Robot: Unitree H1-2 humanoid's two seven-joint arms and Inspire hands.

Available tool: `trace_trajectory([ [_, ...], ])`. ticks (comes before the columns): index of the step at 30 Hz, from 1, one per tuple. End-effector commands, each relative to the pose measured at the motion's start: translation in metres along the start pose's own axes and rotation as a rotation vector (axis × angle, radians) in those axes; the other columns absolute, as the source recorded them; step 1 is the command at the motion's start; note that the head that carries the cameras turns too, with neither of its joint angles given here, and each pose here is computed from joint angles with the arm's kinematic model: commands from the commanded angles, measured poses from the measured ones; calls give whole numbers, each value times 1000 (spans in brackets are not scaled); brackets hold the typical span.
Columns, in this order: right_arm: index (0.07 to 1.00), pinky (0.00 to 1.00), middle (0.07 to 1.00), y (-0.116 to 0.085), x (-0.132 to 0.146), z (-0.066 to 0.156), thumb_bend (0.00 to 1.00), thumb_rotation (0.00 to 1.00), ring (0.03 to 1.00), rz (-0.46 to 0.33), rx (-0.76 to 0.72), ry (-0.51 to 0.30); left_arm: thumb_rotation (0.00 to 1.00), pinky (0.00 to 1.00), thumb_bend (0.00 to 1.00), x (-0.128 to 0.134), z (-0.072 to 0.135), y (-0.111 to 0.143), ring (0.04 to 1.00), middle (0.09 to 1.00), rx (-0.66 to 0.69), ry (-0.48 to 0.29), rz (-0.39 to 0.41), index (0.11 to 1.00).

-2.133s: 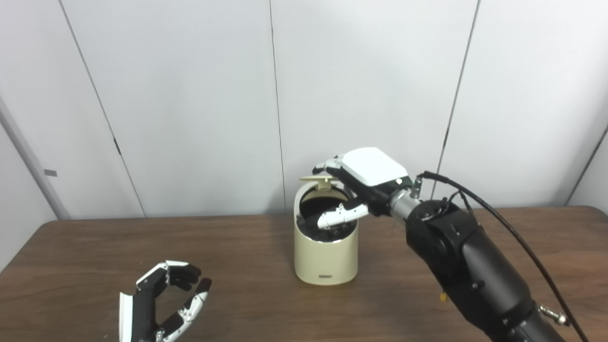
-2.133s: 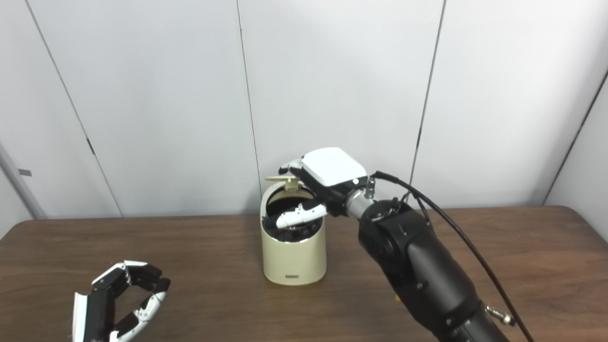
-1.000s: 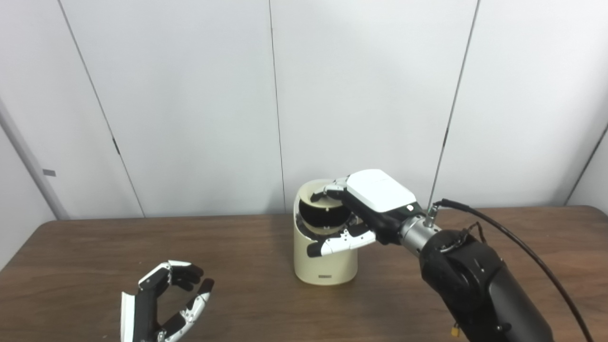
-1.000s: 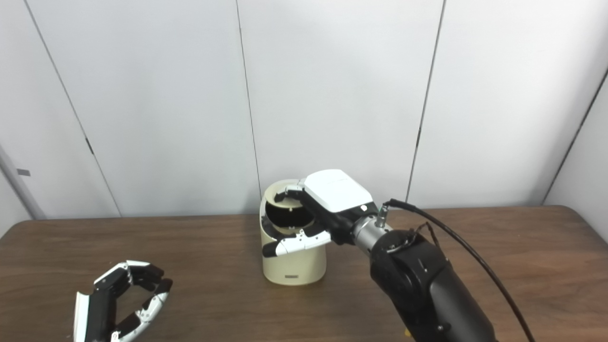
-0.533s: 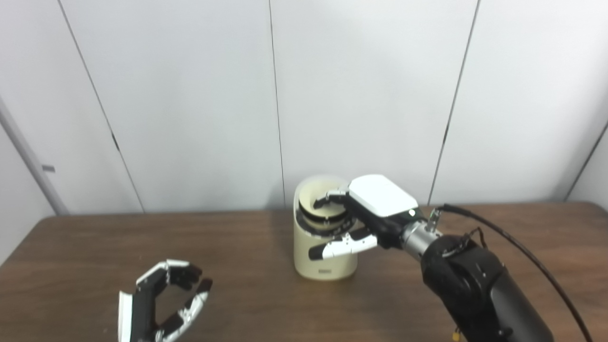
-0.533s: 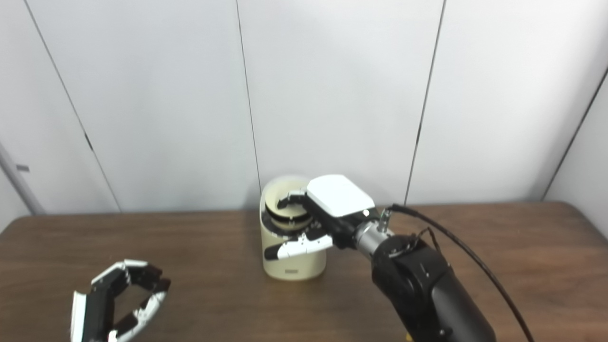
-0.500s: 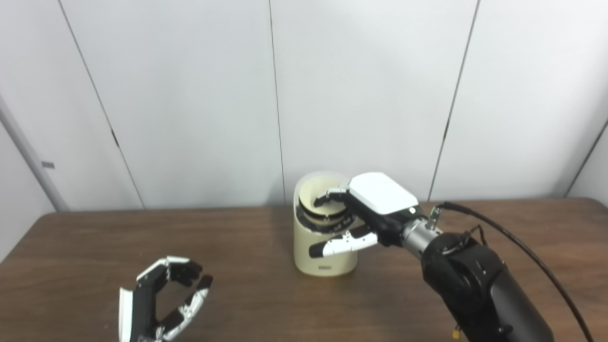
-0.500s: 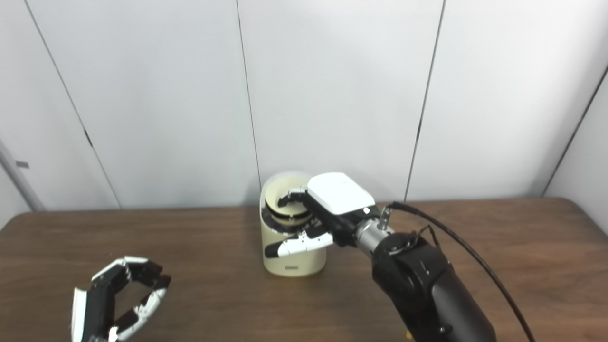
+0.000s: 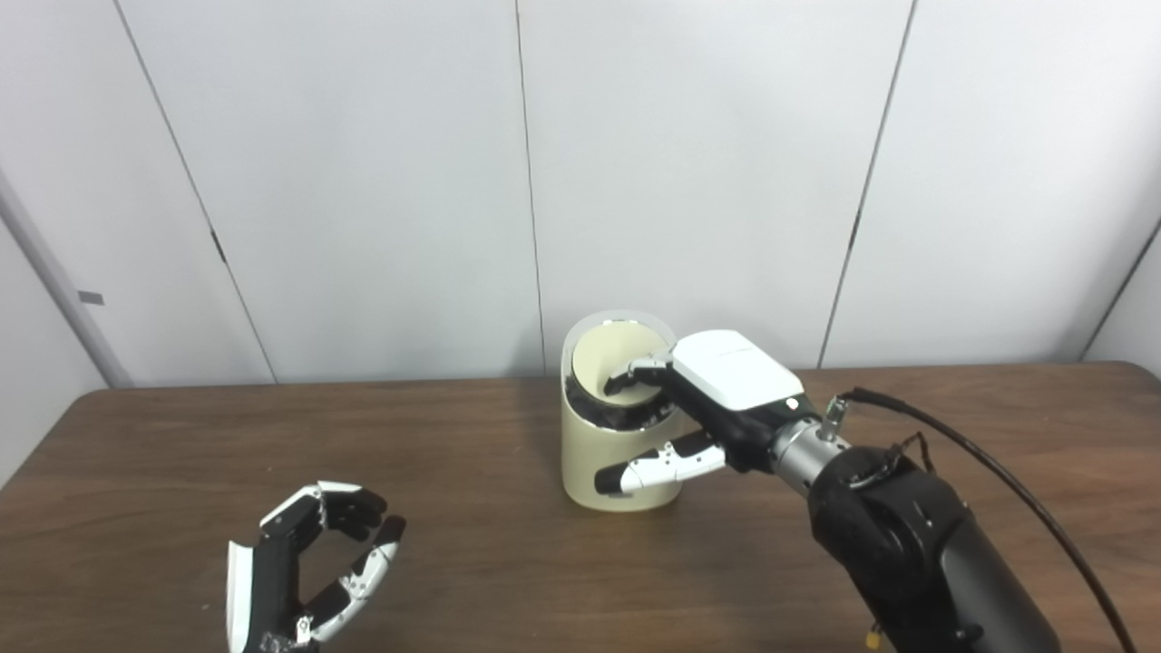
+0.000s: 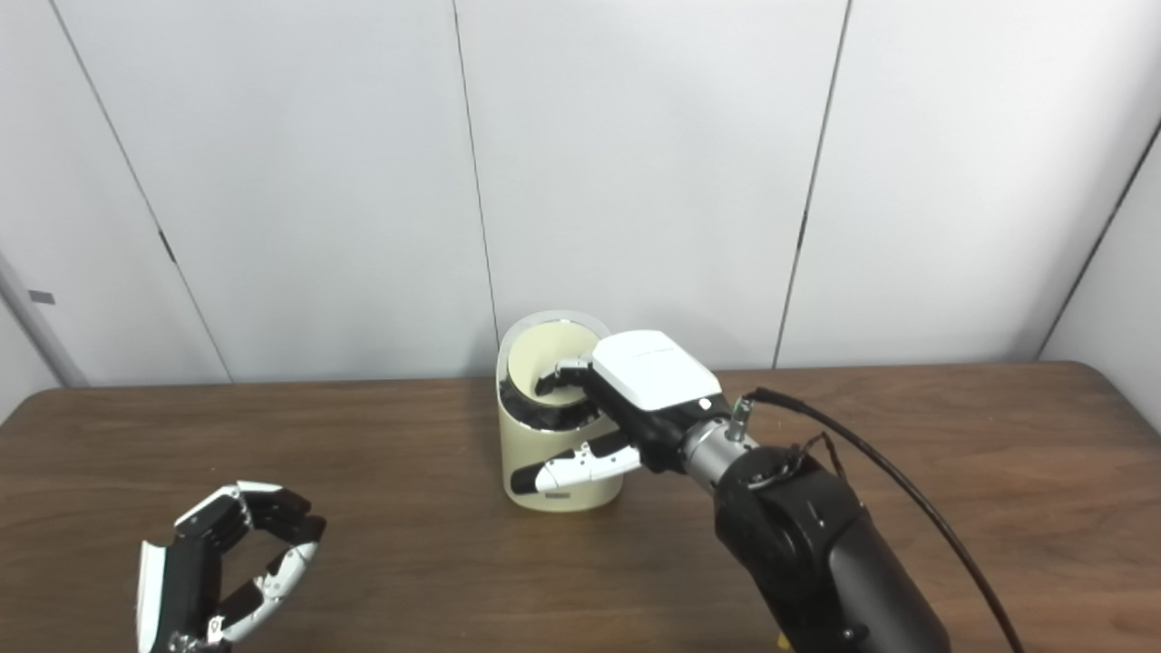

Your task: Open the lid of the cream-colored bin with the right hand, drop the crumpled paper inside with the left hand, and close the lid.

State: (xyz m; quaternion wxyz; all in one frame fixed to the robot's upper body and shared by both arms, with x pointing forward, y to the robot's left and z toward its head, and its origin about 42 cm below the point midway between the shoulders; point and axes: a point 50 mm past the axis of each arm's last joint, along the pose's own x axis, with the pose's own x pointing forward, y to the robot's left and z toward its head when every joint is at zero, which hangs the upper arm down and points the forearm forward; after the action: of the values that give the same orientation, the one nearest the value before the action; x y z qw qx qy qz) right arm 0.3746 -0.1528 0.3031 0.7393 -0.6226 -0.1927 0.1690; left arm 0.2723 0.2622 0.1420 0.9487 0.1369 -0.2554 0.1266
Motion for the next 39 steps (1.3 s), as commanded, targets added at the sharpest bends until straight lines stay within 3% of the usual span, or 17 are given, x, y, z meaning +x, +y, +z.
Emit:
trace_trajectory([
  [1, 745, 848, 770, -10, 1, 5, 890, 915, 816, -32, -15, -21, 63, 406, 483, 6, 10, 1, 482, 515, 8, -56, 4, 485],
  [31, 758, 886, 798, 19, 7, -8, 908, 961, 851, 64, 13, 63, 64, 421, 484, 5, 12, -1, 494, 529, -13, -53, 5, 485],
  [34, 758, 885, 803, 14, 6, -8, 903, 958, 854, 26, 42, 53, 63, 419, 483, 5, 10, -1, 493, 529, -4, -52, 3, 485],
  [39, 773, 883, 791, -10, -3, -3, 877, 890, 853, -79, 69, 23, 64, 416, 484, 6, 9, -1, 492, 529, -1, -43, 1, 485],
])
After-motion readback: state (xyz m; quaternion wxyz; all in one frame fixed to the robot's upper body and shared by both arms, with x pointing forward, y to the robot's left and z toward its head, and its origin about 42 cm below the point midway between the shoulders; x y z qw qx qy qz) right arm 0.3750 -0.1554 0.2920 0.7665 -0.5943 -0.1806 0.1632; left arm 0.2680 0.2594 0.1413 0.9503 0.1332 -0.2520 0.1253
